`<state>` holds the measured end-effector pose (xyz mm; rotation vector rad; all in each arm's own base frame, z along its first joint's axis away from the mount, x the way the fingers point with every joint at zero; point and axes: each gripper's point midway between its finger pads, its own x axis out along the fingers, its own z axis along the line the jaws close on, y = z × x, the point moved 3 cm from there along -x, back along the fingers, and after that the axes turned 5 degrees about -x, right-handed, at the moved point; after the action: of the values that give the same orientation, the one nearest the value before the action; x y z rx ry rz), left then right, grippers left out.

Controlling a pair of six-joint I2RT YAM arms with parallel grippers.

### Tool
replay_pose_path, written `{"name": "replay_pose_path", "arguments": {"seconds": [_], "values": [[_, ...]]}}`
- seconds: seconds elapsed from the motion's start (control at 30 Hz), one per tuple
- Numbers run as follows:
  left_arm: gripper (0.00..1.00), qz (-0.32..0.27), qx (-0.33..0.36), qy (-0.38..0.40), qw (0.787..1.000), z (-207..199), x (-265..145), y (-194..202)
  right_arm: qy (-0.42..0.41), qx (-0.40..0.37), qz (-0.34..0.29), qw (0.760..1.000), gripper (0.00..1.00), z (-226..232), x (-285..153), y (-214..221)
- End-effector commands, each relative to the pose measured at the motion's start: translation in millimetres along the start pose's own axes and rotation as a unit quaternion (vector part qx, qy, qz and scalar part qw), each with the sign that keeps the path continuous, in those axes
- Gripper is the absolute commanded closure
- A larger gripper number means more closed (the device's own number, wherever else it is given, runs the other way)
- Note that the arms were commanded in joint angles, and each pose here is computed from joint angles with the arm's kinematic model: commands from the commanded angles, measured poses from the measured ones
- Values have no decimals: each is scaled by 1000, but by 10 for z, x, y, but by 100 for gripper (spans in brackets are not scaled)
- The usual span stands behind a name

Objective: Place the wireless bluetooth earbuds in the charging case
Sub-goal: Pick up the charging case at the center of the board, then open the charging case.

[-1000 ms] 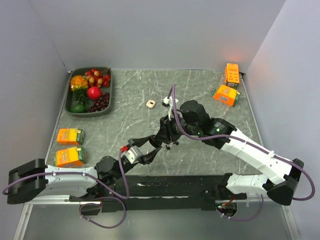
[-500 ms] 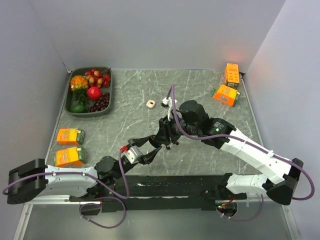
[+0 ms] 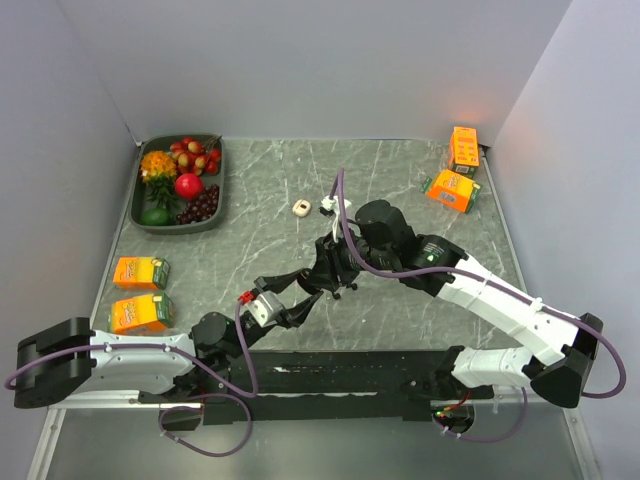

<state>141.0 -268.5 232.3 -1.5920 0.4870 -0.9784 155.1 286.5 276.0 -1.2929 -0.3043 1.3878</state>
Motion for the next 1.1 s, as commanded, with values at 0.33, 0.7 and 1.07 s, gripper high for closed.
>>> {"name": "replay_pose_path", "arguments": {"seconds": [0.33, 0.7, 1.07], "values": [[99, -51, -18, -10, 998, 15, 35, -245, -24, -1, -31, 999, 96, 95, -55, -128], [99, -97, -16, -31, 995, 105, -12, -421, -114, 27, -61, 991, 100, 228, -177, -188], [99, -109, -18, -39, 993, 141, -44, -467, -178, 49, -86, 979, 100, 265, -250, -245]]}}
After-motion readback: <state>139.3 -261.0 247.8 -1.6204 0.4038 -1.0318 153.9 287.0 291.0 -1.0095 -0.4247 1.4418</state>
